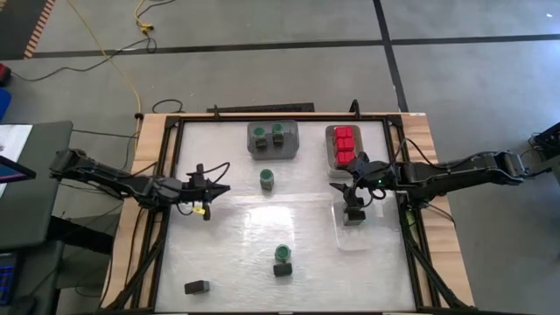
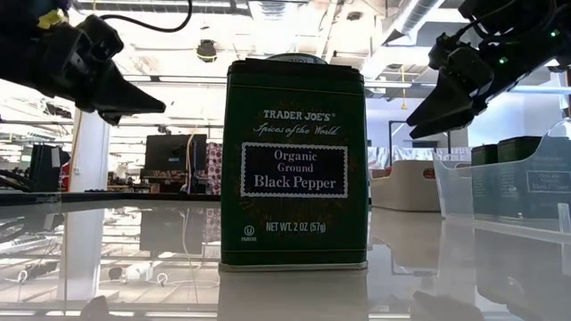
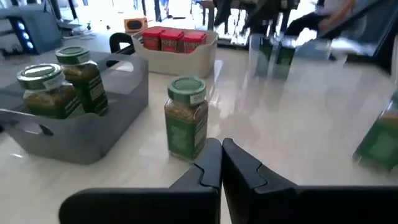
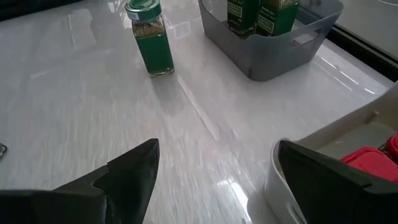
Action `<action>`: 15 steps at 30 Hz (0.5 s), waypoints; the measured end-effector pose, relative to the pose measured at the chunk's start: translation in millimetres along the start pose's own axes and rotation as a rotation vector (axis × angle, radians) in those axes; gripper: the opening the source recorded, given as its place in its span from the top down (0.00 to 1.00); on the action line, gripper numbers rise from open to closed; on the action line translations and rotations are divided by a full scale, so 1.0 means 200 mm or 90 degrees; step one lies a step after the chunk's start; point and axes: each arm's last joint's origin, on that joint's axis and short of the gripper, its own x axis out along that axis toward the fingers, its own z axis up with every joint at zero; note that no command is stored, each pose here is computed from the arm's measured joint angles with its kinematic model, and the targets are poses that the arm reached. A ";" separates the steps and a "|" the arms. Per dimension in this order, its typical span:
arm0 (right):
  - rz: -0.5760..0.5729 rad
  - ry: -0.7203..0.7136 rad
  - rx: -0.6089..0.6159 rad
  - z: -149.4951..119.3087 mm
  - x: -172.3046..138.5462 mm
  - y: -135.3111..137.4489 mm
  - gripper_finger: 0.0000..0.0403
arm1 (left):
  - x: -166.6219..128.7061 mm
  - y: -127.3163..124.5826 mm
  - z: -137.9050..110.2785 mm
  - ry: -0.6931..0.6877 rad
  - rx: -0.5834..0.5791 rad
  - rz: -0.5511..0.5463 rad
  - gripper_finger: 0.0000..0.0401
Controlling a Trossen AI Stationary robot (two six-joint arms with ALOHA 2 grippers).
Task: Sort spices by type
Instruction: Move the top left green seasoning bottle to the center of the table, then put the center green seasoning bottle into the black bin
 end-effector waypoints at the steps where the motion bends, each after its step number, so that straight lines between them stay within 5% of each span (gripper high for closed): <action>1: 0.000 -0.001 0.000 0.00 0.00 0.00 0.11 | 0.00 0.00 -0.01 0.008 0.021 0.002 1.00; 8: 0.009 -0.030 0.008 0.02 0.00 0.01 0.11 | -0.01 0.02 -0.08 0.102 0.237 0.008 1.00; 15: 0.020 -0.069 0.023 0.06 0.00 0.01 0.09 | 0.00 0.03 -0.08 0.099 0.195 0.034 1.00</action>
